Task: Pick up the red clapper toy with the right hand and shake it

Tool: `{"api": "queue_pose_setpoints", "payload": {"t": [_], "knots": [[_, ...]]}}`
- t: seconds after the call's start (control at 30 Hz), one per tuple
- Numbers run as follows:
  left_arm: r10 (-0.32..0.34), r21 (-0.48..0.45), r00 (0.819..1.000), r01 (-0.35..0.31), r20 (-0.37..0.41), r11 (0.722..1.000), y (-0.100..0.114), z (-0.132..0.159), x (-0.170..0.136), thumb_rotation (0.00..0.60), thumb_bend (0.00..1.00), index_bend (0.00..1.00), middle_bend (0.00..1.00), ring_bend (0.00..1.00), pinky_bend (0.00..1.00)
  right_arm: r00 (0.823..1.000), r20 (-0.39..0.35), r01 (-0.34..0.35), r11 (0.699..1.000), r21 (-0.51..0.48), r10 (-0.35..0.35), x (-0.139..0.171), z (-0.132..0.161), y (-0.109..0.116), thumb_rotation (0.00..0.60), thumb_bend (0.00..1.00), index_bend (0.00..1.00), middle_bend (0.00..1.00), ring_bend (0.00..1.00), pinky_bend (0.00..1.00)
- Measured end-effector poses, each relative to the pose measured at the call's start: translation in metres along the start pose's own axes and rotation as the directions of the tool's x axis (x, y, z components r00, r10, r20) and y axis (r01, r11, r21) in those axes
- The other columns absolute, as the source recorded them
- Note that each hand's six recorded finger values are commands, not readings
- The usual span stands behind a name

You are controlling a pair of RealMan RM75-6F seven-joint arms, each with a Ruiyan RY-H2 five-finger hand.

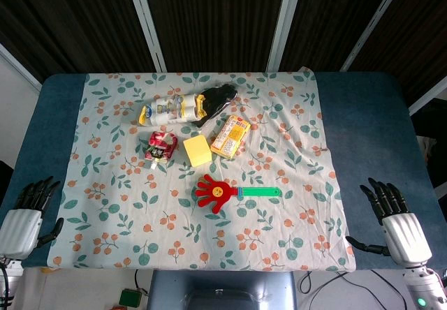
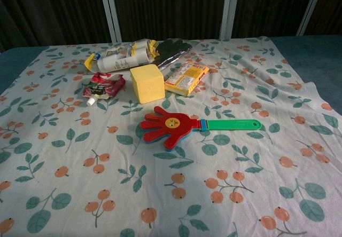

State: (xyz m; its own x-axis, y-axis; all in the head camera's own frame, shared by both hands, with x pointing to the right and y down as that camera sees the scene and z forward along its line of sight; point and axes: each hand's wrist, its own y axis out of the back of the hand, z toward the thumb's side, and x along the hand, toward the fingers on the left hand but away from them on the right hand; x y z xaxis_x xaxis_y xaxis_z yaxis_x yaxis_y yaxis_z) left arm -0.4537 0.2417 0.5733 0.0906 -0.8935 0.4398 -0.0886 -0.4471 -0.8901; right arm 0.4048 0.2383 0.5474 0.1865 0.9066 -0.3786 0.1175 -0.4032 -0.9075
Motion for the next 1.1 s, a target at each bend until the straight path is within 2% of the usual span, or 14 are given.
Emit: {"api": "queue_pose_setpoints", "payload": {"t": [0.27, 0.37, 0.47, 0.63, 0.7, 0.83, 0.9, 1.1], "knots": [[-0.004, -0.008, 1.000, 0.004, -0.005, 1.000, 0.000, -0.001, 0.000, 0.600, 0.41, 0.00, 0.00, 0.00, 0.09, 1.000, 0.013, -0.008, 1.000, -0.018, 0.008, -0.004, 0.003, -0.007, 0.396, 0.01, 0.00, 0.00, 0.00, 0.00], [-0.004, -0.013, 1.000, 0.004, -0.002, 1.000, 0.001, -0.001, -0.001, 0.600, 0.41, 0.00, 0.00, 0.00, 0.09, 1.000, 0.017, 0.004, 0.999, -0.041, -0.003, -0.011, 0.007, -0.010, 0.409, 0.04, 0.00, 0.00, 0.00, 0.00], [-0.011, -0.016, 1.000, 0.011, 0.005, 1.000, 0.000, 0.000, -0.001, 0.600, 0.41, 0.00, 0.00, 0.00, 0.09, 1.000, 0.022, 0.003, 0.998, -0.069, -0.002, -0.025, 0.012, -0.015, 0.443, 0.12, 0.00, 0.00, 0.00, 0.00], [-0.003, -0.025, 1.000, 0.004, 0.021, 1.000, 0.002, 0.002, -0.004, 0.600, 0.41, 0.00, 0.00, 0.00, 0.09, 0.996, 0.044, -0.070, 0.994, -0.083, 0.074, -0.054, 0.018, -0.031, 0.450, 0.17, 0.00, 0.00, 0.00, 0.00], [-0.002, -0.029, 1.000, 0.003, 0.023, 1.000, 0.003, 0.002, -0.005, 0.600, 0.41, 0.00, 0.00, 0.00, 0.09, 0.991, 0.052, -0.118, 0.989, -0.086, 0.123, -0.071, 0.024, -0.040, 0.448, 0.20, 0.04, 0.00, 0.00, 0.00], [-0.007, -0.036, 1.000, 0.008, 0.025, 0.999, 0.003, 0.002, -0.006, 0.600, 0.41, 0.00, 0.00, 0.00, 0.09, 0.979, 0.042, -0.196, 0.975, -0.100, 0.201, -0.107, 0.046, -0.059, 0.490, 0.24, 0.20, 0.00, 0.00, 0.00], [-0.008, -0.039, 1.000, 0.009, 0.027, 0.999, 0.003, 0.002, -0.006, 0.600, 0.41, 0.00, 0.00, 0.00, 0.09, 0.976, 0.018, -0.215, 0.971, -0.102, 0.218, -0.125, 0.065, -0.066, 0.516, 0.26, 0.27, 0.00, 0.00, 0.00], [-0.009, -0.049, 1.000, 0.010, 0.030, 0.999, 0.005, 0.001, -0.006, 0.600, 0.41, 0.00, 0.00, 0.00, 0.09, 0.968, -0.025, -0.252, 0.962, -0.104, 0.251, -0.155, 0.107, -0.086, 0.543, 0.28, 0.37, 0.00, 0.00, 0.00]]}}
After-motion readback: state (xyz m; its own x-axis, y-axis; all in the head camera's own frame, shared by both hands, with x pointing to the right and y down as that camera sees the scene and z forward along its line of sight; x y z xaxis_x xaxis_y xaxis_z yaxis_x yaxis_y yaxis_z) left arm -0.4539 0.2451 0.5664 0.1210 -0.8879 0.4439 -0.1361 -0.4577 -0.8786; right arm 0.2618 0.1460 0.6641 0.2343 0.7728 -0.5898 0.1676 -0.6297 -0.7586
